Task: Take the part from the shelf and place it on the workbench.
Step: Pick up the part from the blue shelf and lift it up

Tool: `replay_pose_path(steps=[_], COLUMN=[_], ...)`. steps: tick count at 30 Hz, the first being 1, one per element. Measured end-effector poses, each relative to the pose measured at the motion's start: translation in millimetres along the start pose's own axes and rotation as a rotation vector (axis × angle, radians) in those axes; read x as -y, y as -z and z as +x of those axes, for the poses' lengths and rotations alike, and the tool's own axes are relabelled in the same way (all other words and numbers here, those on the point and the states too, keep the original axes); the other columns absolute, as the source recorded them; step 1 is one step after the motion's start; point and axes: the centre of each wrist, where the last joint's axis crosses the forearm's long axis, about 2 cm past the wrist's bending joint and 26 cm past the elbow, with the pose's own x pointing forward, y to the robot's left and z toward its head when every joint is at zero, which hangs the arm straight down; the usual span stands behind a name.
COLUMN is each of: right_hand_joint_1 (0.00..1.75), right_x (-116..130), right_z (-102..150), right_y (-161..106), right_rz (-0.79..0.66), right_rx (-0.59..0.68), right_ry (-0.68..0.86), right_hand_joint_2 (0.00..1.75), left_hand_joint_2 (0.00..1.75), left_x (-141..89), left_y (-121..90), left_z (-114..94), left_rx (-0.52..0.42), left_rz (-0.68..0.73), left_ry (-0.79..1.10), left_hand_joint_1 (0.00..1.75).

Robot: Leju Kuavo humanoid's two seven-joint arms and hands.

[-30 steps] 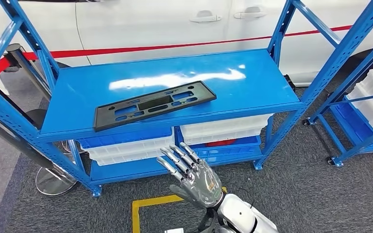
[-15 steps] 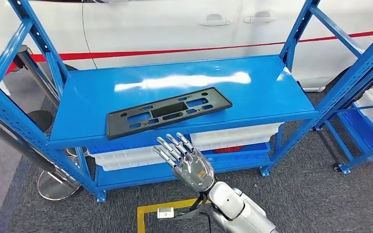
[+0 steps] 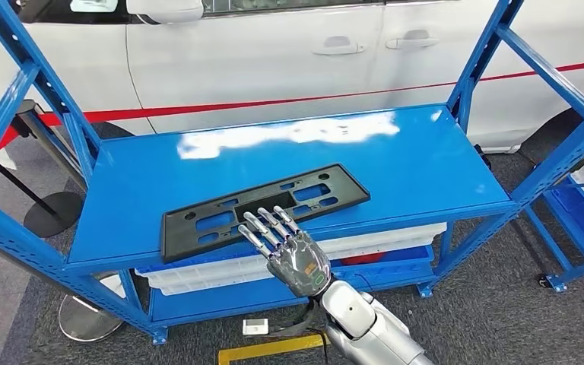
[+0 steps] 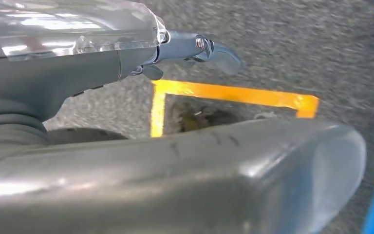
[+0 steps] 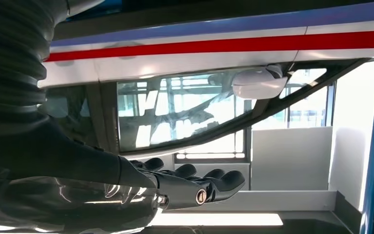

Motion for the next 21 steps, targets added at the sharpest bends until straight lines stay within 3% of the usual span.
replay_pose_path(steps=[21], right_hand_joint_1=[0.0], right_x=[-13], right_z=[-17], right_y=[36], right_rz=[0.069], right_rx=[-0.055], right_ry=[0.058], right_hand_joint_2=[1.75], left_hand_joint_2=[0.0], left_x=[-2], left_y=[2], left_z=[4], left_rx=[-0.013], left_rz=[0.011], left_ry=[0.012], left_hand_joint_1=[0.0])
